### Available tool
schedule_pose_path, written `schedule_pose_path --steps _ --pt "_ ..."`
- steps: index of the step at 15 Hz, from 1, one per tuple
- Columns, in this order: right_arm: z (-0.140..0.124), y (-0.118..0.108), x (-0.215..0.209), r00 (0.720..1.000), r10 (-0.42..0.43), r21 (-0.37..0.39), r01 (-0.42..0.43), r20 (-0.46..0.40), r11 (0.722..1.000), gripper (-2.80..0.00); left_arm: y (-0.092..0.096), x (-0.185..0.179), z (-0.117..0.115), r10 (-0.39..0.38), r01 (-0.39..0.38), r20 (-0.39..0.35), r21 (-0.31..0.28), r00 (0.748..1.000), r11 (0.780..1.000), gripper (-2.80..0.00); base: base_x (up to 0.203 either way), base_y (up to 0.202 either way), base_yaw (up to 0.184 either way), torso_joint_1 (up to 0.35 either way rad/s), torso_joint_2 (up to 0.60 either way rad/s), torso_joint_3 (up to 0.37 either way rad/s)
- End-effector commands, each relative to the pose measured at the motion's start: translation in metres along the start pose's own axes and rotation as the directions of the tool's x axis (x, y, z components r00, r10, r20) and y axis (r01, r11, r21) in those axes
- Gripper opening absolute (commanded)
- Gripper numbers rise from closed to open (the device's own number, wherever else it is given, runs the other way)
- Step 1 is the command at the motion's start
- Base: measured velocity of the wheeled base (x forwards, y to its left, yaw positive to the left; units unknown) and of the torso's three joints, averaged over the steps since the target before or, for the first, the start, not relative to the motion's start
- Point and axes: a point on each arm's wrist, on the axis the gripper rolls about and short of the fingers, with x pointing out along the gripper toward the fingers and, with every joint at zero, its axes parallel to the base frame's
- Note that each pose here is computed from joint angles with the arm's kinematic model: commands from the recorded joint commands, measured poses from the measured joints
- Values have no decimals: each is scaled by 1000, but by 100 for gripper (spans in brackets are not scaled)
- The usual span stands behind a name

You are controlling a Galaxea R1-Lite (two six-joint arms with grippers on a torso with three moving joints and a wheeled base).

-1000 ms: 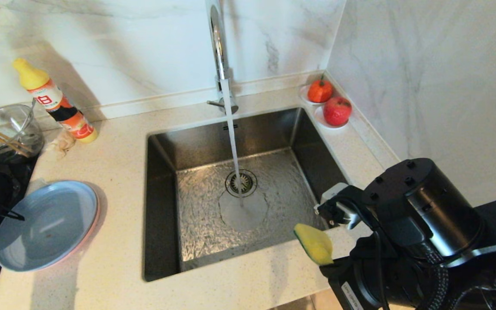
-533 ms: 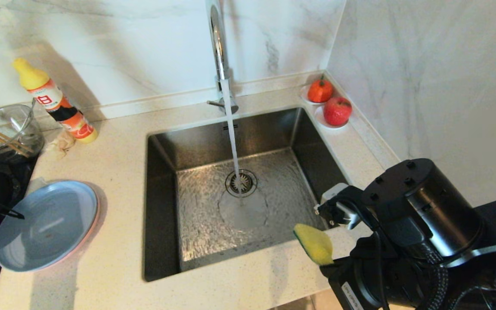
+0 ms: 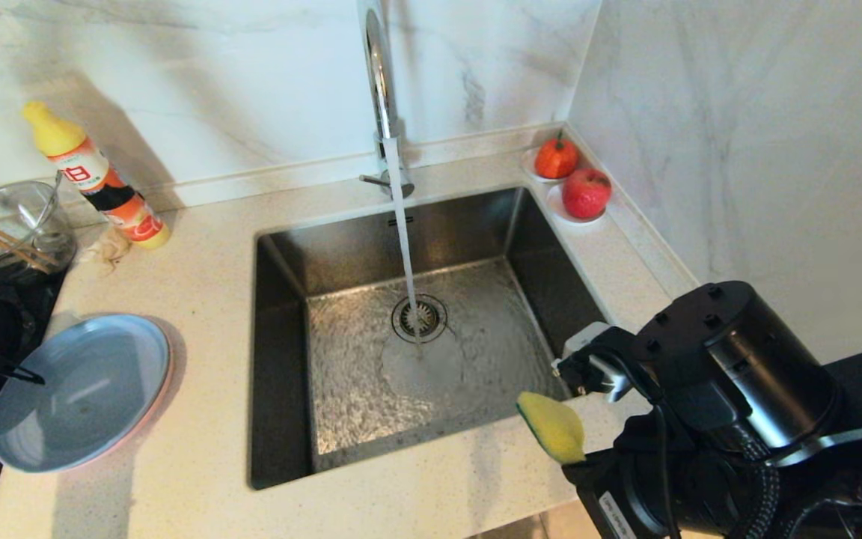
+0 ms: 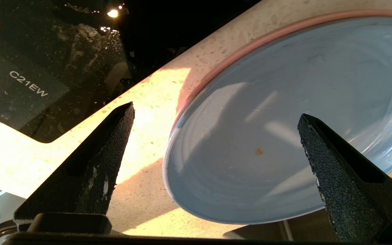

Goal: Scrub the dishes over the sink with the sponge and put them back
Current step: Wash the plate

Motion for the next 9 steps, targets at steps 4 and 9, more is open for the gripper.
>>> schedule_pose_path --steps 4,9 --pt "0 0 1 1000 -2 1 2 -2 1000 -280 1 2 1 2 -2 -8 -7 1000 1000 -280 0 0 0 0 0 0" --pt "2 0 2 1000 0 12 0 26 1000 -280 -1 0 2 0 0 3 -2 1000 1000 -280 0 0 0 0 0 0"
